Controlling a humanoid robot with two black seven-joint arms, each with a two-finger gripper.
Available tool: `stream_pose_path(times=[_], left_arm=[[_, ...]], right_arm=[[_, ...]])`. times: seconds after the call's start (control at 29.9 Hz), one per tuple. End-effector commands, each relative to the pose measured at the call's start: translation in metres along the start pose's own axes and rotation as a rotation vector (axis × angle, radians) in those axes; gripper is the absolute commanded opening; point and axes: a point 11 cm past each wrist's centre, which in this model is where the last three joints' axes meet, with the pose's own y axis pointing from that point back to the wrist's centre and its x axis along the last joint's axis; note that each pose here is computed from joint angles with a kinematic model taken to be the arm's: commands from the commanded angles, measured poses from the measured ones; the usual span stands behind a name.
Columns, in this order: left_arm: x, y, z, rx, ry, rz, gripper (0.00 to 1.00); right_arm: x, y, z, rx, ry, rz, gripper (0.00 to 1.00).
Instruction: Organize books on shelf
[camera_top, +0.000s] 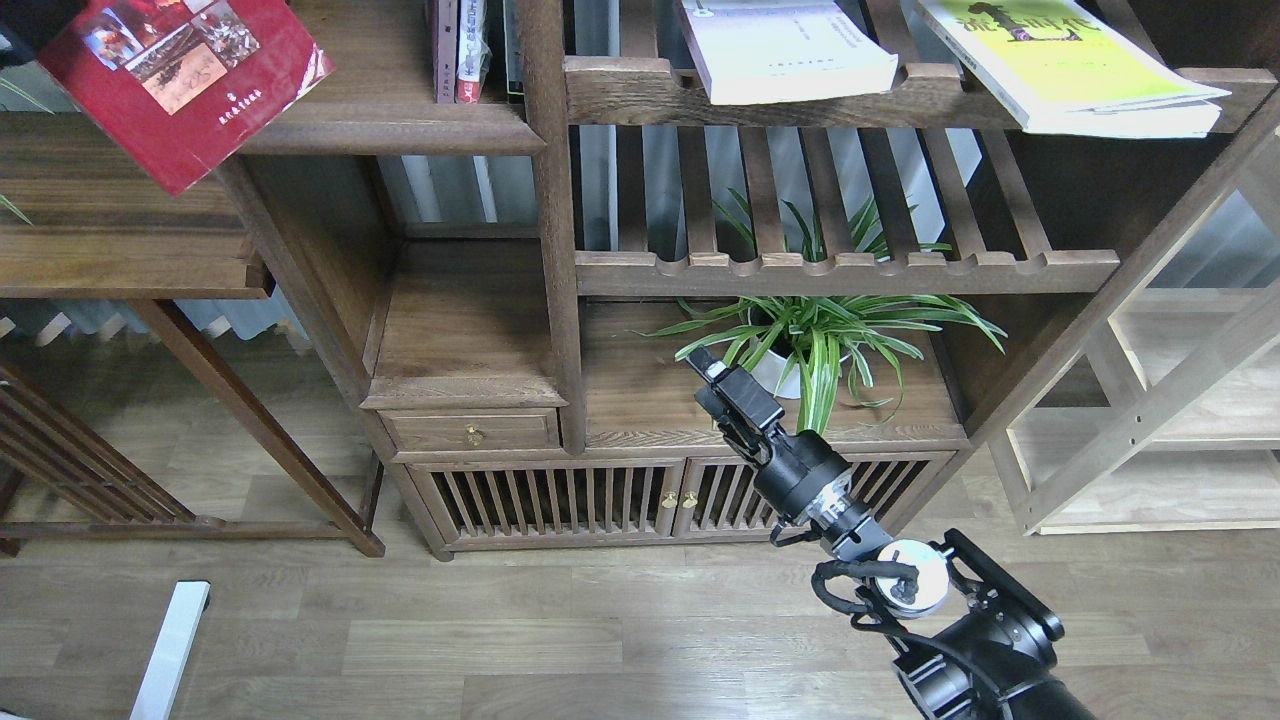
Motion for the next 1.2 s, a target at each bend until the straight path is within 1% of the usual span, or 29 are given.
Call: stream_pose_path(times=[0.0, 0.13, 0.3, 0.77, 0.97, 1.07, 1.17], left_arm=[[0.001, -0.002, 0.000, 0.002, -0.012, 0.039, 0.02], [-0.004, -0.014, 0.012, -0.017, -0.032, 0.077, 0.03], [-0.019, -0.034, 0.018, 0.006, -0.115, 0.081, 0.02], [-0.019, -0.051, 0.022, 0.006, -0.310, 0.158, 0.02], [-0.035, -0.075, 0.027, -0.016, -0.353, 0.183, 0.02], [-0.051, -0.092, 0.020, -0.016, -0.327, 0.185, 0.02], [-0.058, -0.105, 0.017, -0.008, -0.319, 0.211, 0.02]], right_arm=[[-0.001, -0.001, 0.000, -0.002, 0.002, -0.001, 0.95], [-0.001, -0.002, 0.000, -0.006, 0.005, -0.003, 0.95], [-0.003, -0.004, -0.001, -0.004, 0.006, -0.007, 0.95], [-0.002, -0.003, 0.002, -0.013, 0.007, -0.005, 0.95], [0.000, -0.001, 0.004, -0.012, 0.000, 0.001, 0.95], [0.000, 0.000, 0.005, -0.012, -0.002, -0.001, 0.95], [-0.004, -0.002, 0.005, -0.016, 0.001, -0.012, 0.95]])
